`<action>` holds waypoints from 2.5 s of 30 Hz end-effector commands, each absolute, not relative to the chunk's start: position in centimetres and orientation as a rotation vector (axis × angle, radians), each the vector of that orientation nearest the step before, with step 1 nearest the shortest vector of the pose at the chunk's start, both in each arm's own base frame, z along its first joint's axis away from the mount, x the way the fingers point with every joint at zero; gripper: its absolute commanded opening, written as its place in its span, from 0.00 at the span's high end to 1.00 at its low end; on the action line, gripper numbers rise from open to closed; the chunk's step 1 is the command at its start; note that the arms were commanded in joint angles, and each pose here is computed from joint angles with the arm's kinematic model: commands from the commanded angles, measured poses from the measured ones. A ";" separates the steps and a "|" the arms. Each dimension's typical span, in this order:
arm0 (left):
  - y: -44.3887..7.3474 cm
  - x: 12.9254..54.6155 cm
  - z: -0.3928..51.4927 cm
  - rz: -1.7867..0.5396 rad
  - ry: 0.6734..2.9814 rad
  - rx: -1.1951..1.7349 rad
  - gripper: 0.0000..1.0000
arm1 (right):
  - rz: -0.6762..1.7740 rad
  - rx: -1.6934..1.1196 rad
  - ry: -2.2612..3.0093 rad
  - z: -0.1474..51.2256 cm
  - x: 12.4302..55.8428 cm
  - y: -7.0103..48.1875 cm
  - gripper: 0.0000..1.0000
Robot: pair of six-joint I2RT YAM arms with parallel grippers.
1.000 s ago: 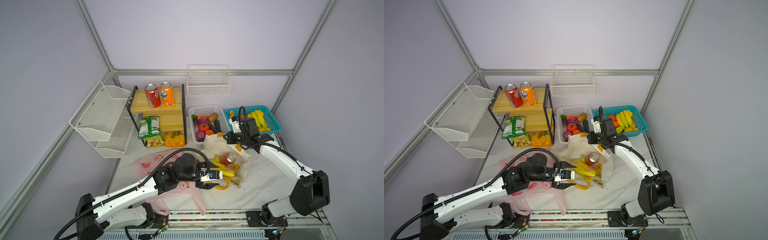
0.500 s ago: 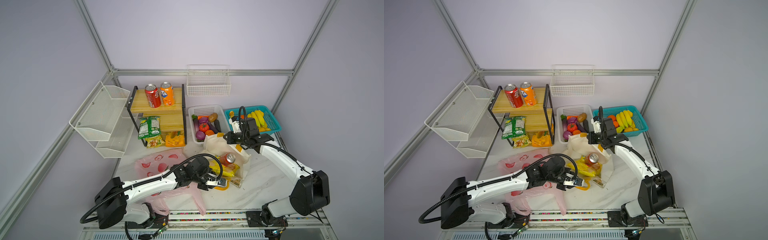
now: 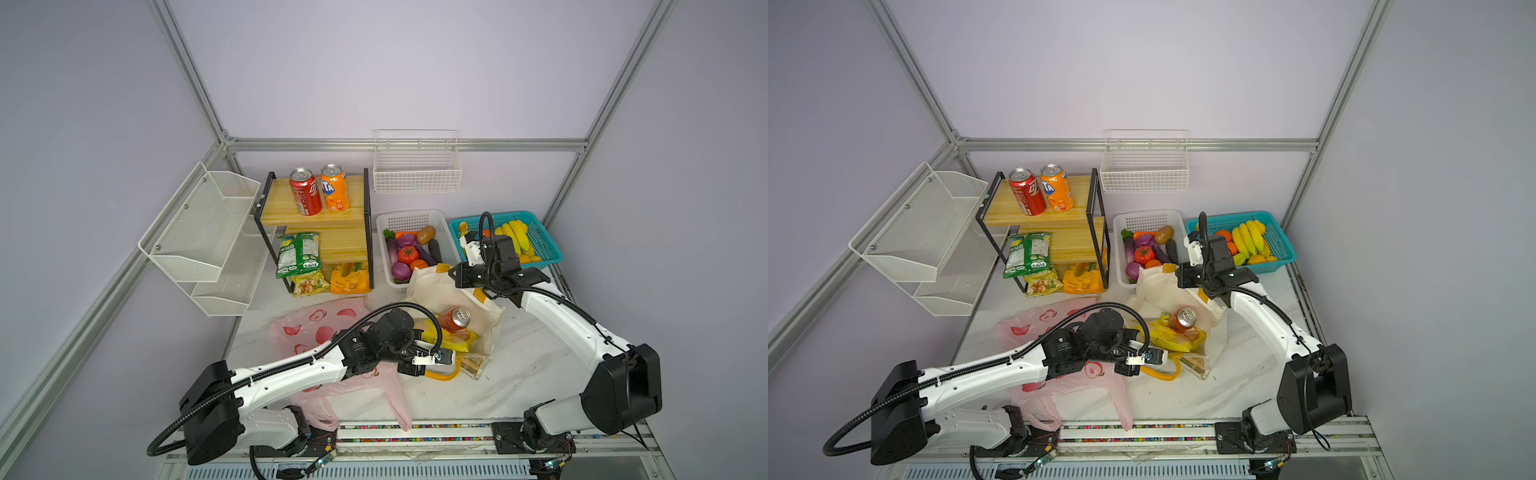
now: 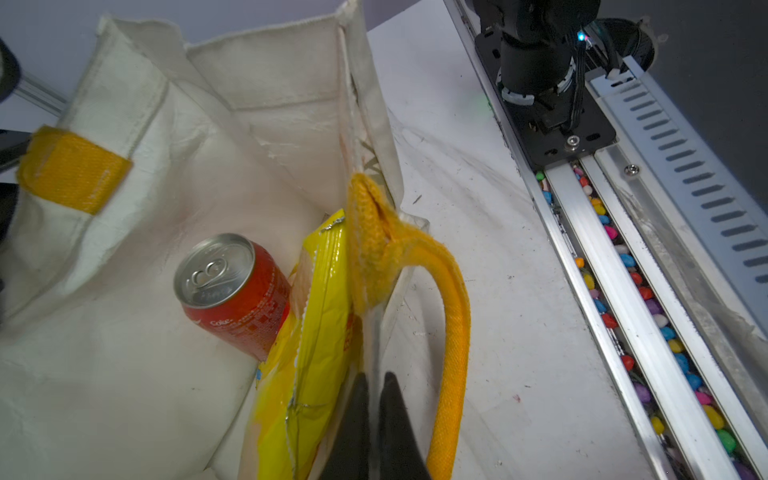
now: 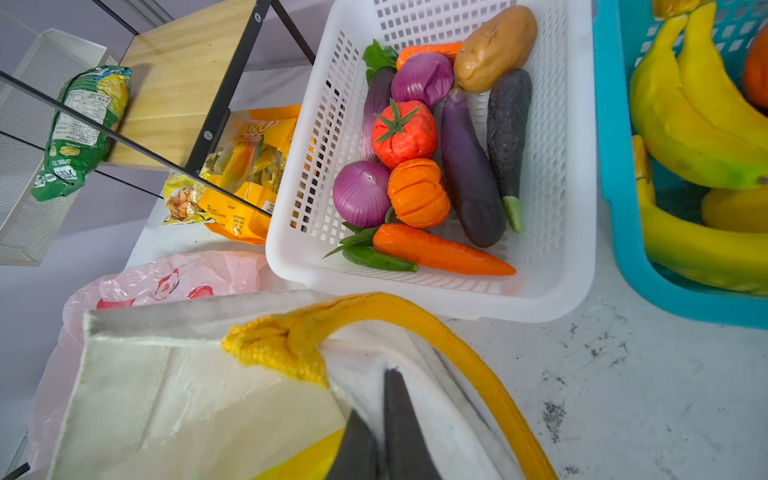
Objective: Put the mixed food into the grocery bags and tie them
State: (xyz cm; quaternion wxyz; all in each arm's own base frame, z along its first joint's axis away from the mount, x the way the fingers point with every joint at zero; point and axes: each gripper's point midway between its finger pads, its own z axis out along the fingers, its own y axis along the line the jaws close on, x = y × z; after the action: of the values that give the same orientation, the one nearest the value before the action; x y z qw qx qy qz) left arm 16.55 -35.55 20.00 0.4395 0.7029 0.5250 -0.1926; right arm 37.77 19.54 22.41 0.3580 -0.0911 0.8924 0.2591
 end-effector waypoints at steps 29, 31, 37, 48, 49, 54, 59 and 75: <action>-33.8 21.2 30.0 -0.559 1.321 1.088 1.00 | 0.739 -0.513 2.117 27.7 35.1 28.0 0.95; -33.6 22.1 29.8 -0.537 1.355 1.046 1.00 | 0.737 -0.532 2.121 27.4 34.8 28.1 0.95; -32.8 23.1 28.1 -0.522 1.407 1.009 1.00 | 0.715 -0.547 2.149 25.6 34.8 28.0 0.95; -33.3 23.3 25.4 -0.512 1.461 1.077 1.00 | 0.707 -0.515 2.194 23.7 36.3 28.7 0.90; -33.4 23.3 25.0 -0.507 1.469 1.090 1.00 | 0.682 -0.509 2.207 23.4 36.4 28.4 0.89; -34.1 22.6 25.2 -0.545 1.442 1.141 1.00 | 0.521 -0.442 2.232 23.6 36.9 25.9 0.94; -35.4 21.9 27.5 -0.635 1.364 1.154 1.00 | 0.356 -0.321 2.268 24.3 35.9 22.0 0.95; -42.0 23.2 29.9 -0.801 1.243 1.207 1.00 | 0.267 -0.021 2.274 25.2 34.3 12.0 0.98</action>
State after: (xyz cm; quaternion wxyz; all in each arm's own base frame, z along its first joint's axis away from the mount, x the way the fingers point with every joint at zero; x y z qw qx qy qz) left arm 22.88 -40.88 23.57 0.5284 0.5401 0.5777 -0.3089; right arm 34.15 11.62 23.95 0.3955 -0.0119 0.9140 0.0899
